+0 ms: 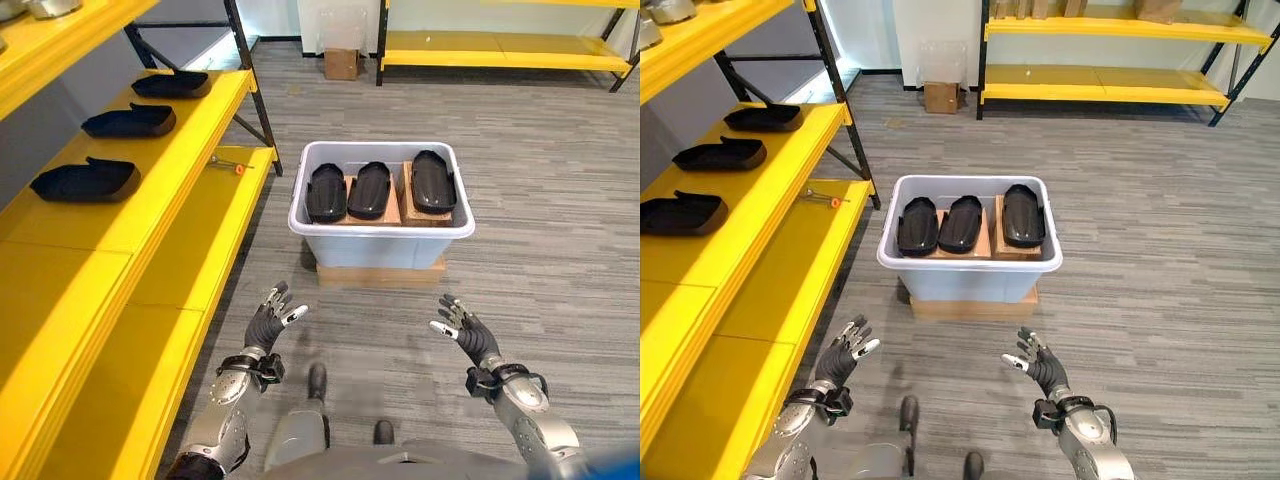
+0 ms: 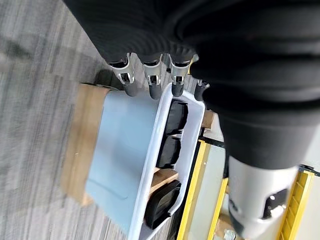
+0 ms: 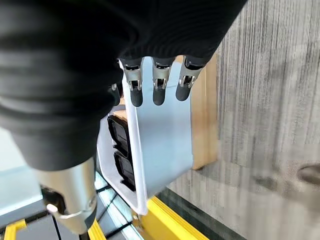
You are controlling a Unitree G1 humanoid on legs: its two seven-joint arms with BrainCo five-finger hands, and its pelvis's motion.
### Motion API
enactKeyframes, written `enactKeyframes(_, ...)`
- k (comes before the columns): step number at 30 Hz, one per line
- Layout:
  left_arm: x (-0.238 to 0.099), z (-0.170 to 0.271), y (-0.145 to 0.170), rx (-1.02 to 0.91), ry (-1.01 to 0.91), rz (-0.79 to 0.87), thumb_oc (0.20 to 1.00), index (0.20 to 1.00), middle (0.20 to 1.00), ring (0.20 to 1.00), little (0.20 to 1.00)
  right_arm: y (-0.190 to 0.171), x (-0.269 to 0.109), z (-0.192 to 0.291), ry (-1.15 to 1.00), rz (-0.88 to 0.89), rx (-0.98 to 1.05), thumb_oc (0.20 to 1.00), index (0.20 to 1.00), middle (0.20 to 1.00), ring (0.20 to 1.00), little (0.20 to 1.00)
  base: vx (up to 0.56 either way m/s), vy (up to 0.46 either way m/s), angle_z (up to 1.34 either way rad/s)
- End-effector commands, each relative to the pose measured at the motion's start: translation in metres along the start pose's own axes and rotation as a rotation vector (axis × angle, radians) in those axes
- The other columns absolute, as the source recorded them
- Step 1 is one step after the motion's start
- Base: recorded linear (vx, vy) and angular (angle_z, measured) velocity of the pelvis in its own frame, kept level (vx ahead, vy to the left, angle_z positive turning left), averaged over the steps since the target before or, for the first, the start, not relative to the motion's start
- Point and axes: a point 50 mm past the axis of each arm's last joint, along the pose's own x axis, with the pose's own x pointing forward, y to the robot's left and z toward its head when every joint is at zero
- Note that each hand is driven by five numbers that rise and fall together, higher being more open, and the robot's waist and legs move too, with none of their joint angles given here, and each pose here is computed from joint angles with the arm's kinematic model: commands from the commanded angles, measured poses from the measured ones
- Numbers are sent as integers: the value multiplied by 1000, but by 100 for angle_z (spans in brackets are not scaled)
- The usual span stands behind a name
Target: Move parts from the plastic box to the shelf.
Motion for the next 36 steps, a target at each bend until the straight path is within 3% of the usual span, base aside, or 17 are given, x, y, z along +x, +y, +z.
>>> enactKeyframes(1, -1, 33, 1, 37, -151, -26, 1000, 1000, 1000, 1000, 1000, 16, 4, 23, -118, 81, -7, 1000, 1000, 1000, 1000, 1000, 215, 105, -24)
enactKeyframes(13, 0, 39, 8, 132, -134, -35, 1000, 1000, 1000, 1000, 1000, 27, 2, 17, -102, 126, -1, 1000, 1000, 1000, 1000, 1000, 258, 157, 10)
enactKeyframes(36, -2, 23, 6, 49, -97, -23, 1000, 1000, 1000, 1000, 1000, 11, 0, 26, -112, 105, -47, 1000, 1000, 1000, 1000, 1000, 196, -156, 4)
